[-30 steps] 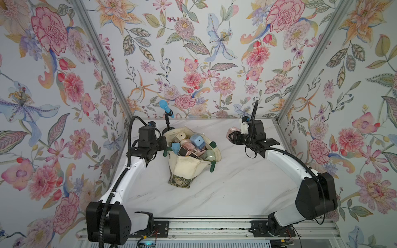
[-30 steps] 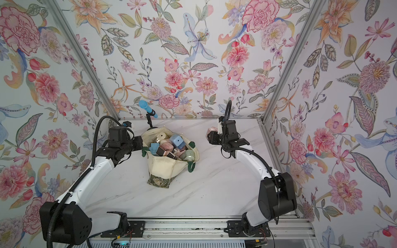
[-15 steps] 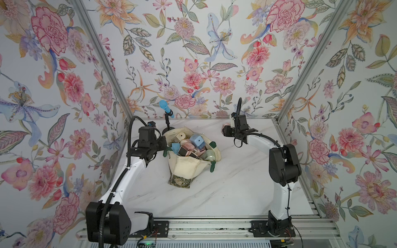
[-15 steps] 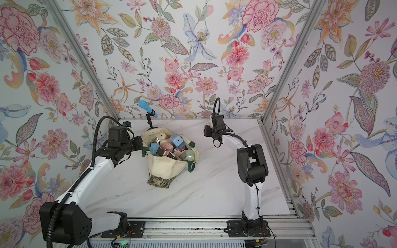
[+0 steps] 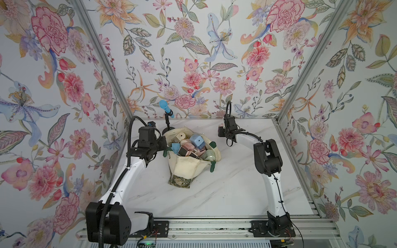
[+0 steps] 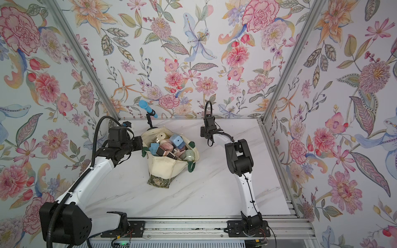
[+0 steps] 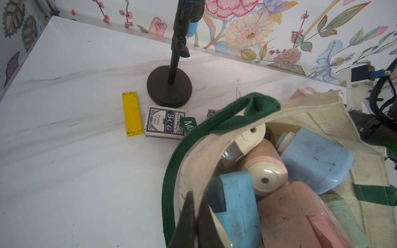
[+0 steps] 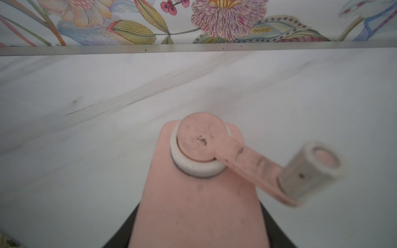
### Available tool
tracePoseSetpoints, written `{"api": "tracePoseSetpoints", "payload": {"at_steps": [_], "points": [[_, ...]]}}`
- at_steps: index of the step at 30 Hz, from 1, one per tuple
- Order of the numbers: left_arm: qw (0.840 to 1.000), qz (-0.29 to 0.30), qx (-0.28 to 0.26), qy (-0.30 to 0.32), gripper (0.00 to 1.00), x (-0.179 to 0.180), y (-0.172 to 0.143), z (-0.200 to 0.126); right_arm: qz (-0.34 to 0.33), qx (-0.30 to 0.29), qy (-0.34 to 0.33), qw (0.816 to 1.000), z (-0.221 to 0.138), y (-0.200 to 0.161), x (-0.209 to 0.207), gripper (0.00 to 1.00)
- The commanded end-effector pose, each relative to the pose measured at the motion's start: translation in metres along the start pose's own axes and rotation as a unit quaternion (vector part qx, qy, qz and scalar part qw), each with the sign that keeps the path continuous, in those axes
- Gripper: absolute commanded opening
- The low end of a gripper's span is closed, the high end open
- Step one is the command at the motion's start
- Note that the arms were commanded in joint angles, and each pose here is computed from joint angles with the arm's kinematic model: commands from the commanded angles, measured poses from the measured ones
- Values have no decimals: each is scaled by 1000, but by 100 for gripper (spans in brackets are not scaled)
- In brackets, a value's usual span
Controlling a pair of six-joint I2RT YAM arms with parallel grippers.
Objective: Take out the pencil sharpeners from the tote bags
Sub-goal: Place the pencil sharpener at the center of the board.
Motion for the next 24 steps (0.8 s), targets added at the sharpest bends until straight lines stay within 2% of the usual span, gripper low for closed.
{"api": "tracePoseSetpoints", "payload": {"at_steps": [1,10,13,19,24], "points": [[1000,16,-15,-10,0,-5,2,-13,-15,-16,-14,1000,5,5,3,39],[1000,17,-16,-10,0,-5,2,-14,-29,-12,-6,999,-1,3,13,71],[1000,17,-15,-10,0,-5,2,-13,-34,-14,-2,999,-7,4,18,75],[1000,17,-12,-9,0,-5,2,-12,-33,-17,9,999,-19,8,25,76],[1000,17,-13,-7,0,-4,1,-12,-26,-25,6,999,-42,12,26,83]]}}
Point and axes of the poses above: each gripper's point midway between its finger pads, its own z axis out along the fingers, its own x axis along the line the jaws close on, y = z × x, the point moved 9 cm from there along -z, back along the fingers, and after that the axes turned 2 degrees about -z, right-handed, at the moved point
